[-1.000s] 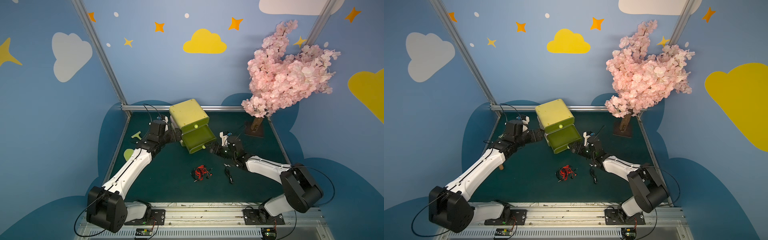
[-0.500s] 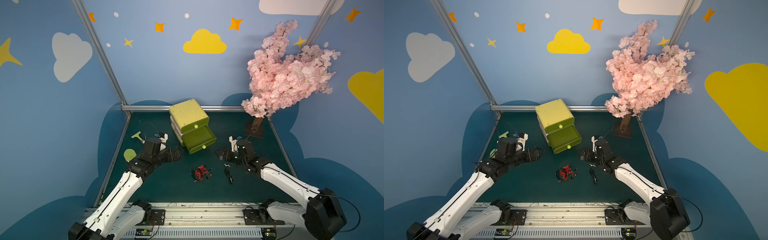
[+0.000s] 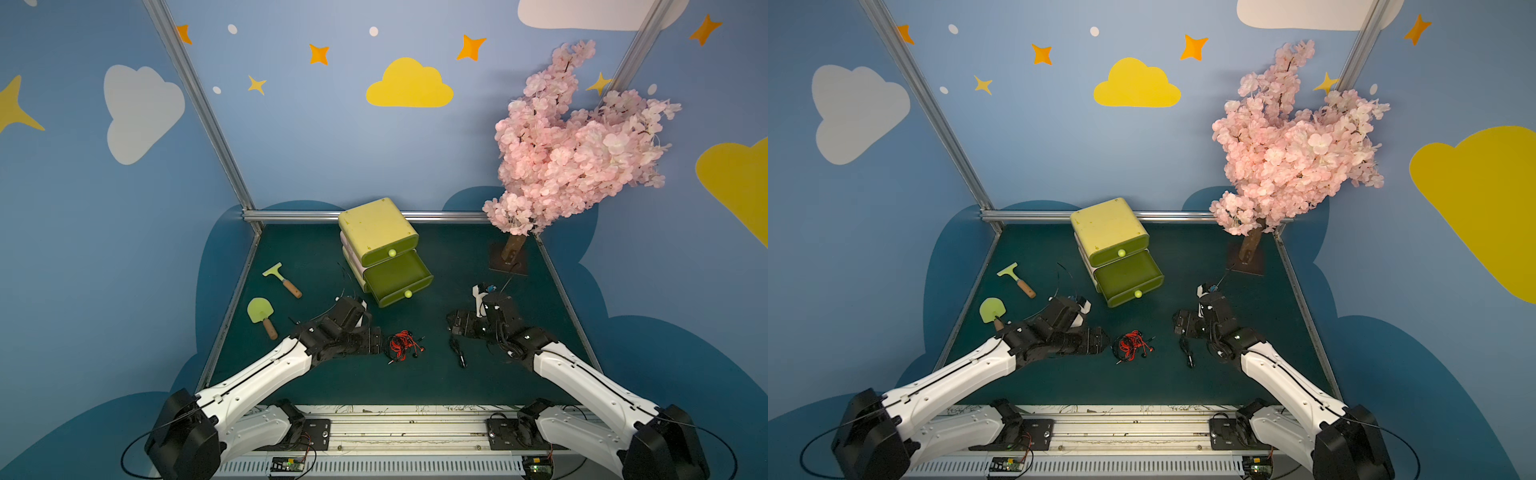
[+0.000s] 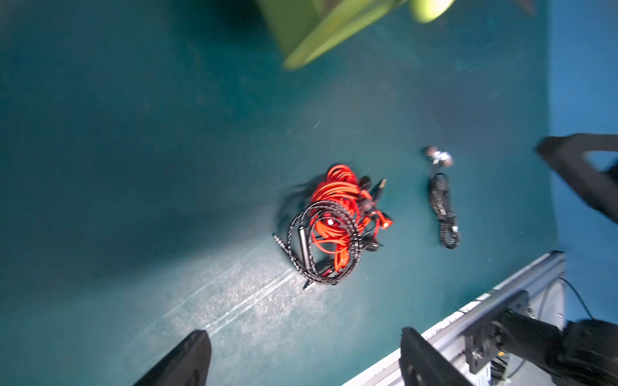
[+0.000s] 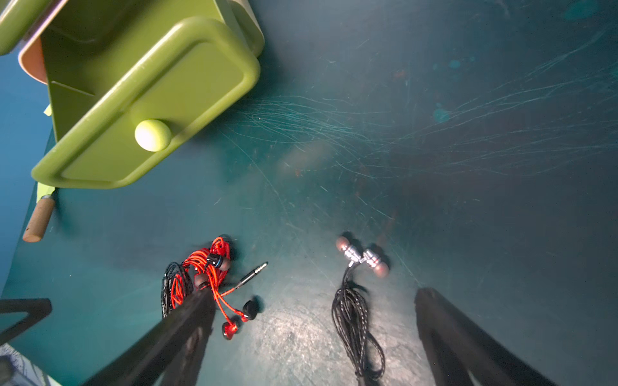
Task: Place the wired earphones into the drawer by color
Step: Pick up the wired earphones from the center of the board.
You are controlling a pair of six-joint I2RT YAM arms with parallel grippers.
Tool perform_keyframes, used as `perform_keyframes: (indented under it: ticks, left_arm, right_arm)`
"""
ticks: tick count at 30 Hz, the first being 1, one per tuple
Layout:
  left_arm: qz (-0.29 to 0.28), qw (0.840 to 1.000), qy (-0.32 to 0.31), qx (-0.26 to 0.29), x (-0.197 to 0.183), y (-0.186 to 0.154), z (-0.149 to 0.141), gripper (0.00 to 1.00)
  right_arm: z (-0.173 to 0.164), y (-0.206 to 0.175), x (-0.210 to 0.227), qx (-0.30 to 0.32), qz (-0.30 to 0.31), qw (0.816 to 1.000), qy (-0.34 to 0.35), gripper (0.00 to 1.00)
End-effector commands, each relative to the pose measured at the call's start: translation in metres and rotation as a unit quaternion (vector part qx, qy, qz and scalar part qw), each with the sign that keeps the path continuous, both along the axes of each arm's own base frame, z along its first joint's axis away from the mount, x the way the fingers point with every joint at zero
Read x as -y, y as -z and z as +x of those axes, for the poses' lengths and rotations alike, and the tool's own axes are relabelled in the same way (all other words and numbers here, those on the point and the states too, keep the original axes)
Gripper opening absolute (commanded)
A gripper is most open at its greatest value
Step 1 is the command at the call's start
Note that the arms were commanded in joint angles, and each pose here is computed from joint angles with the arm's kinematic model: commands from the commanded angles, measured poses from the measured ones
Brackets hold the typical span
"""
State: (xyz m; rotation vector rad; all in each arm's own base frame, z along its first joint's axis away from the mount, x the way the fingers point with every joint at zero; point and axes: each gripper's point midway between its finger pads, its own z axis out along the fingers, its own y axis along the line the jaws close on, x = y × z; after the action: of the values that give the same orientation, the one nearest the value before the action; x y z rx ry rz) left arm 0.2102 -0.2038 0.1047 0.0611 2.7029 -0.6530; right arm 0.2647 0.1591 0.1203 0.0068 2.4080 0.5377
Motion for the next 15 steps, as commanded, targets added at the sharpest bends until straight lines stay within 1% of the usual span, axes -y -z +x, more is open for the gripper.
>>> perform_keyframes:
  ticks: [1, 5, 9, 11, 15]
  left_arm:
    - [0.021, 1.0, -0.018, -0.001, 0.002, 0.015, 0.006, 0.85]
    - [0.022, 1.0, -0.006, -0.012, 0.016, 0.027, 0.008, 0.77]
    - [0.03, 0.999, 0.003, -0.021, 0.027, 0.038, 0.01, 0.72]
    - [0.041, 0.999, 0.006, -0.025, 0.031, 0.045, 0.011, 0.69]
    - [0.067, 0.997, 0.008, -0.032, 0.032, 0.057, 0.011, 0.66]
  right_arm:
    - [-0.002, 0.0, 0.011, 0.005, -0.008, 1.0, 0.018, 0.98]
    - [-0.002, -0.005, 0.016, 0.02, 0.0, 0.999, 0.028, 0.98]
    - [-0.004, -0.01, 0.022, 0.041, 0.008, 0.998, 0.038, 0.98]
    - [-0.004, -0.012, 0.024, 0.055, 0.012, 0.998, 0.039, 0.98]
    - [-0.006, -0.015, 0.03, 0.079, 0.019, 0.996, 0.046, 0.98]
